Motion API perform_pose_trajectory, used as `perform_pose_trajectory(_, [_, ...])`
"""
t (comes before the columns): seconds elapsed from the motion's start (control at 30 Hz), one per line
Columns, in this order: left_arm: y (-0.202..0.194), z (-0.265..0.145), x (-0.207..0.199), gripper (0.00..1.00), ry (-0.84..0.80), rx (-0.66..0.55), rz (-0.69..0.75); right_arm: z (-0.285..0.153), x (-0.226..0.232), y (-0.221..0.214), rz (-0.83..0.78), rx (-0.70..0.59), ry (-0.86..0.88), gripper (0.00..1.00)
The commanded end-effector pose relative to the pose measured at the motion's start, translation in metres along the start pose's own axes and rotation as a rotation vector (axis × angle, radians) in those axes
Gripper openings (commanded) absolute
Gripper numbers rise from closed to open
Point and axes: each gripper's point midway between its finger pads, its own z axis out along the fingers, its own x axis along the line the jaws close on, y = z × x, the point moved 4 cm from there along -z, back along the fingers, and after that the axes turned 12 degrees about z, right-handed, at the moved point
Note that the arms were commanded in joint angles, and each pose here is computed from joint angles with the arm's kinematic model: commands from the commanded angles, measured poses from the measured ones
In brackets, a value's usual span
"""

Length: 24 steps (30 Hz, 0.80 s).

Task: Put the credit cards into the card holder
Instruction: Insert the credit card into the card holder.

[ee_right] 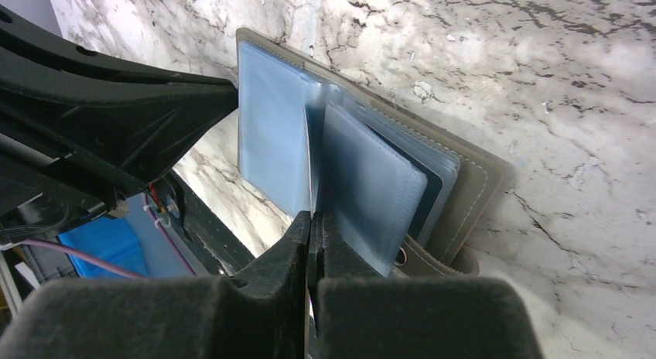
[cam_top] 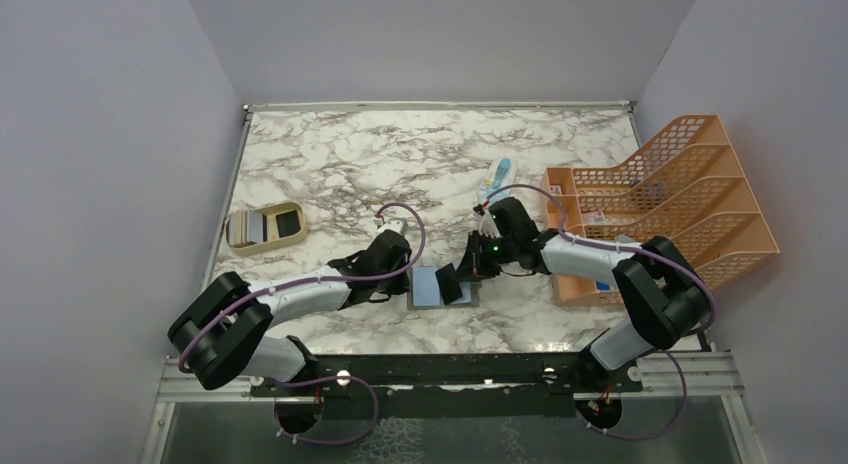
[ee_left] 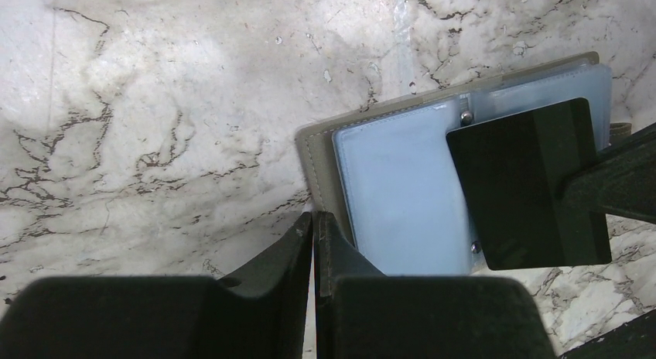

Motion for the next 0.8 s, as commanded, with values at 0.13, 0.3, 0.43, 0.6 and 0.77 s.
perform_pose_trajectory(0.13, [-0.001,0.003,0.006,0.08,0.038,0.012,0.015,-0.003,-0.007,0.007,0.025,-0.032,-0.029,0.01])
perform_pose_trajectory(0.3, [-0.002,0.004,0.004,0.08,0.024,0.016,0.008,0.004,-0.008,0.001,0.038,0.017,0.004,0.01])
perform_pose_trajectory(0.43, [-0.004,0.004,0.002,0.08,0.009,0.019,-0.004,0.009,-0.01,-0.001,0.051,0.036,0.022,0.01])
perform_pose_trajectory(0.6, [-0.005,0.003,0.0,0.08,-0.009,0.02,-0.019,0.012,-0.009,0.001,0.05,0.031,0.032,0.01])
perform_pose_trajectory(0.77, [-0.009,0.004,0.0,0.08,-0.018,0.026,-0.034,0.015,-0.007,0.002,0.05,0.037,0.053,0.01])
